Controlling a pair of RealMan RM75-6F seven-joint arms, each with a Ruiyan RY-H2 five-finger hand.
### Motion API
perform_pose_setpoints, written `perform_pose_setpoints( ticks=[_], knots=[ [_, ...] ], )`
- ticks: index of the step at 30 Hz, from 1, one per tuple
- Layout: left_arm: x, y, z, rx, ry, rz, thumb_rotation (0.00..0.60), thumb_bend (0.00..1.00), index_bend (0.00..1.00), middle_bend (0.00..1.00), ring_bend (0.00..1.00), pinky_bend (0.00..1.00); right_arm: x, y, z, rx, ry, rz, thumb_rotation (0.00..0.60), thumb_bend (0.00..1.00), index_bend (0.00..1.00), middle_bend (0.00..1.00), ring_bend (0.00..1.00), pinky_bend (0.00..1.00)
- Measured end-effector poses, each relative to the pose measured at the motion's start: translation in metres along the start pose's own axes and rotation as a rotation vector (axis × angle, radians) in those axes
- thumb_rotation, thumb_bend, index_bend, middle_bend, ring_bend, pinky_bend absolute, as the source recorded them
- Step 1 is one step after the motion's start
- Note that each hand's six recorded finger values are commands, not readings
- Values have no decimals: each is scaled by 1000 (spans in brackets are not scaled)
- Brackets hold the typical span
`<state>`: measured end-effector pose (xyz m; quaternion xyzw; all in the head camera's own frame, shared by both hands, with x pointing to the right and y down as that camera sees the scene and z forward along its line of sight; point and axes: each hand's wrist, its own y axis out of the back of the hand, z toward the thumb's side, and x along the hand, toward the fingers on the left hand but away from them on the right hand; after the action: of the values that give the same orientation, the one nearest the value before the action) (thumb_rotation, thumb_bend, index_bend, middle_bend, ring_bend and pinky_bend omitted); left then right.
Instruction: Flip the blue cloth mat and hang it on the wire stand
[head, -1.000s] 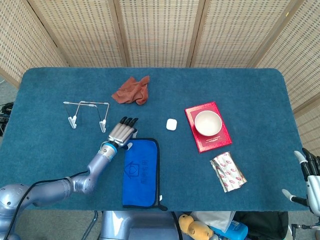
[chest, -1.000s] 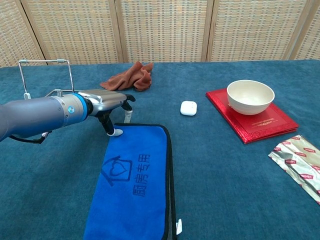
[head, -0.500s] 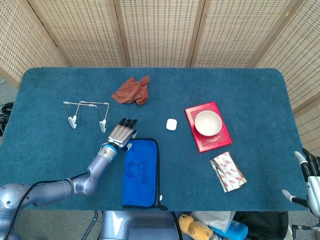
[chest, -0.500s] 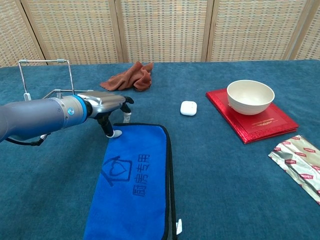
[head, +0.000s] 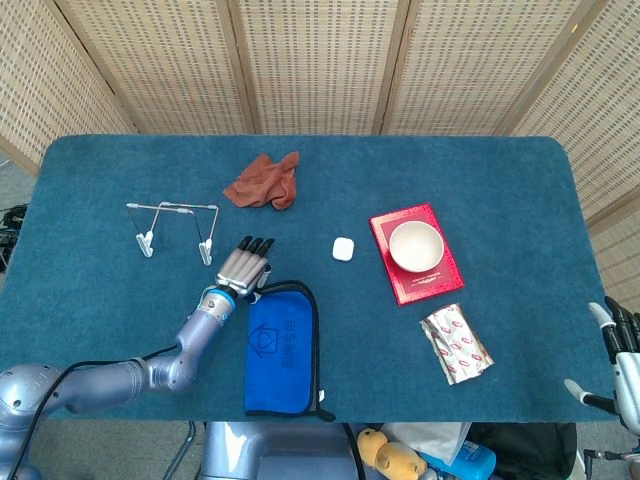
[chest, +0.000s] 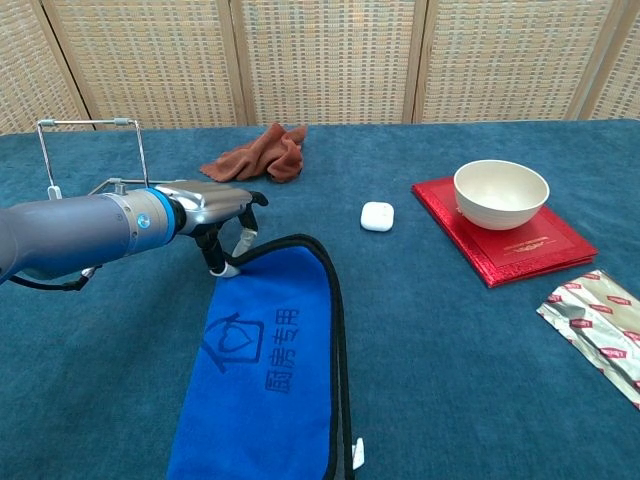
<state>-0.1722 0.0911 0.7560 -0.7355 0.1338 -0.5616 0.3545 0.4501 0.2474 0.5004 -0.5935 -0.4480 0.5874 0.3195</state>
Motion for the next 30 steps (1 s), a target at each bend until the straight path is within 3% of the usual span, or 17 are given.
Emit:
perform_pose_setpoints(
  ticks=[12, 22, 30],
  knots=[
    [-2, 2, 3, 25, -24, 14, 600, 733, 687, 0, 0, 0, 1, 0, 0, 3, 3, 1, 600, 0, 0, 0, 0, 0],
    [-4, 11, 4, 33, -48, 35, 600, 845, 696, 0, 0, 0, 2, 0, 0, 7, 3, 5, 600, 0, 0, 0, 0, 0],
    [-7, 41, 1, 34, -66, 85, 600, 895, 696, 0, 0, 0, 2, 0, 0, 7, 5, 11, 600, 0, 0, 0, 0, 0]
  ],
)
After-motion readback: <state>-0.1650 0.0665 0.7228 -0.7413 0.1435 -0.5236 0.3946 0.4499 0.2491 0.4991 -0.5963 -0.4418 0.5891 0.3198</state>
